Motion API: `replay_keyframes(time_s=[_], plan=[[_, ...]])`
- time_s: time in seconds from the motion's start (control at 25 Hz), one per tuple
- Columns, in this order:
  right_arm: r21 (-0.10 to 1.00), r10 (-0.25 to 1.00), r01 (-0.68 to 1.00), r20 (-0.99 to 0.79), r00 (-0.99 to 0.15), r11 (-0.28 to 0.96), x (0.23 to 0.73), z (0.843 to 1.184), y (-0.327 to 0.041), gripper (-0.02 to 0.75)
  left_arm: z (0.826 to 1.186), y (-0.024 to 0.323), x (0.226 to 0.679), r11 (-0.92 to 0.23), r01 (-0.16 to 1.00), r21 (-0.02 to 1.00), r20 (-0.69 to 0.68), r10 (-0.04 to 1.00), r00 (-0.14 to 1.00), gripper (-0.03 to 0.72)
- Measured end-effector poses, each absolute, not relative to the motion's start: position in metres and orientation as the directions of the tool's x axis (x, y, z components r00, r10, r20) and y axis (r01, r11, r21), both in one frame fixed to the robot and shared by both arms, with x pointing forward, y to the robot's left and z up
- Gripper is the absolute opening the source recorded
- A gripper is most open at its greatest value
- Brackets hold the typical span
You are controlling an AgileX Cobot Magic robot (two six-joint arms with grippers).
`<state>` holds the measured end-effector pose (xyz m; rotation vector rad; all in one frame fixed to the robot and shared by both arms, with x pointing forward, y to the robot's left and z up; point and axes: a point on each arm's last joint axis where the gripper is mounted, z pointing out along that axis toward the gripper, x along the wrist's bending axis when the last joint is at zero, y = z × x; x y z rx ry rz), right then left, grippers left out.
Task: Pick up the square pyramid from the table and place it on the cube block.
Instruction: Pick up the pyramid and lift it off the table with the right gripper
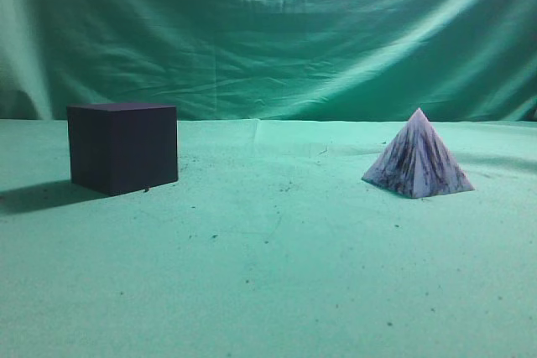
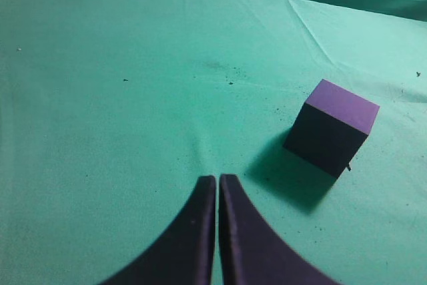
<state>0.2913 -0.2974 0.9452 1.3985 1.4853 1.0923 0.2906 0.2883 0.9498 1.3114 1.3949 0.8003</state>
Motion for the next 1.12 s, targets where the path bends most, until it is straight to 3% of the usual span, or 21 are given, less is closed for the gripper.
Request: replay_keyframes(time_s=[0.96,1.12], plan=[[0.954,0.998,0.3,0.001,-0.064,0.019,0.291,0.945,-0.298,0.0,0.95,0.288,0.291,0.187,0.292,0.938,-0.227,0.968,0.109,0.0],[0.999,0.994,0.054,-0.004,-0.11,0.01,0.295,0.967,-0.293,0.0,0.95,0.288,0.291,0.187,0.292,0.938,-0.227,0.968,0.109,0.0]])
